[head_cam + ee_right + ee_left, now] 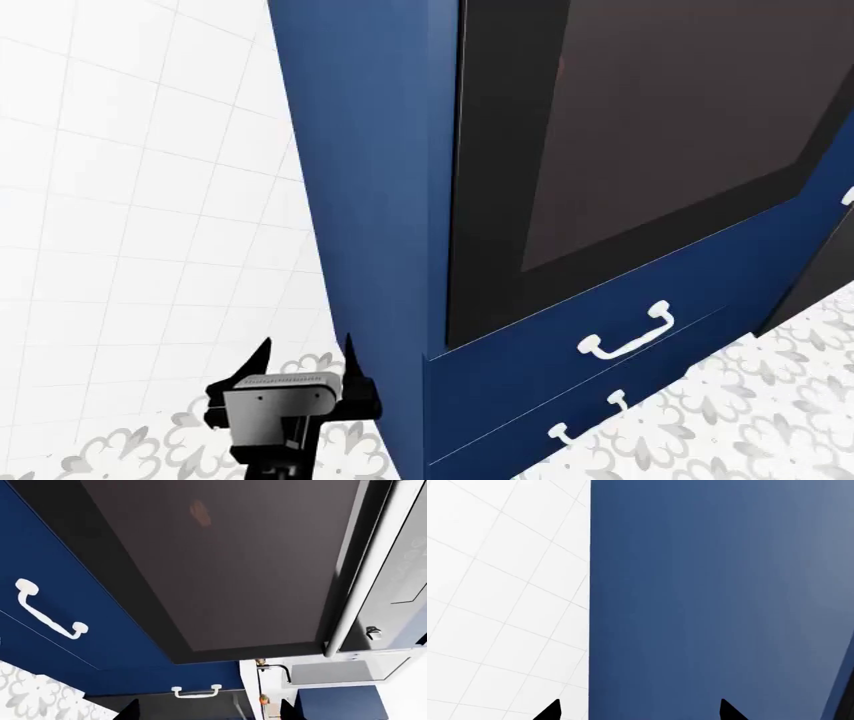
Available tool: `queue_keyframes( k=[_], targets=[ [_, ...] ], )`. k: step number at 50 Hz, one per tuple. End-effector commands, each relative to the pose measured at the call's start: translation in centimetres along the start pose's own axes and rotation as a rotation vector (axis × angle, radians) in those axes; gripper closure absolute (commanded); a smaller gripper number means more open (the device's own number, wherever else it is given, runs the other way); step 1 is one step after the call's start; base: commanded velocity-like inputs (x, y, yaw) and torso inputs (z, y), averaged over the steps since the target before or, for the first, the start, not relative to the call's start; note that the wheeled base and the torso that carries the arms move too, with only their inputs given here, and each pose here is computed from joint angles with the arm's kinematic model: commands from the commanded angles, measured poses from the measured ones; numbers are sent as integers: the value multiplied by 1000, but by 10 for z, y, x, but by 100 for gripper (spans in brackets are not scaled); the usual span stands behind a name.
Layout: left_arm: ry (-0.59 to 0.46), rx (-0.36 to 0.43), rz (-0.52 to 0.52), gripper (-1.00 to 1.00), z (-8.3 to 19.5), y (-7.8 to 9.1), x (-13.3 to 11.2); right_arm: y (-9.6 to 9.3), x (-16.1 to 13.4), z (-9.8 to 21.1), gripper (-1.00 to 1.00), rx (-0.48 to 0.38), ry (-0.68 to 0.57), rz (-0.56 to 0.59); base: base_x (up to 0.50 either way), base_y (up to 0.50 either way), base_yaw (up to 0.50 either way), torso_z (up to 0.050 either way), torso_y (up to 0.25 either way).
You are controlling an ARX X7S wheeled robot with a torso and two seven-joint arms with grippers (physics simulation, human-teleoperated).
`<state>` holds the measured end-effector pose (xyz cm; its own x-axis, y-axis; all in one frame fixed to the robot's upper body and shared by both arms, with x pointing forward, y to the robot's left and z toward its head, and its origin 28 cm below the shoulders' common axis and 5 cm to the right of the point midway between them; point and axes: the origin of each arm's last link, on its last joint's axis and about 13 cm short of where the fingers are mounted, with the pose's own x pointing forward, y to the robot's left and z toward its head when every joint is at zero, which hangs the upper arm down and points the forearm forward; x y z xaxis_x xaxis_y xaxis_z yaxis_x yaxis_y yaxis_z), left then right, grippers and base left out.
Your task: Open the oven door
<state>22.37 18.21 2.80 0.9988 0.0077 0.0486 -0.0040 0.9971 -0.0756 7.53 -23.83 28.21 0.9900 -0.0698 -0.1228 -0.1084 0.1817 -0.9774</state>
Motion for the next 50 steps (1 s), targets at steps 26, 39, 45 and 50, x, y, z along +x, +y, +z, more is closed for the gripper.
queue_keyframes(
  k=[26, 39, 45, 50],
  targets=[
    [6, 5, -9, -100, -6, 0, 3, -81, 7, 30, -100, -160, 20, -409, 0, 0, 0, 0, 0],
    [8, 6, -13, -100, -7, 0, 2, -112, 24, 57, -100, -202, -148, -513, 0, 0, 0, 0, 0],
    [21, 0, -15, -100, -10, 1, 6, -134, 41, 61, -100, -179, -167, -545, 0, 0, 0, 0, 0],
    [28, -1, -12, -100, -12, 2, 9, -148, 58, 69, -100, -179, -203, -568, 0, 0, 0, 0, 0]
  ],
)
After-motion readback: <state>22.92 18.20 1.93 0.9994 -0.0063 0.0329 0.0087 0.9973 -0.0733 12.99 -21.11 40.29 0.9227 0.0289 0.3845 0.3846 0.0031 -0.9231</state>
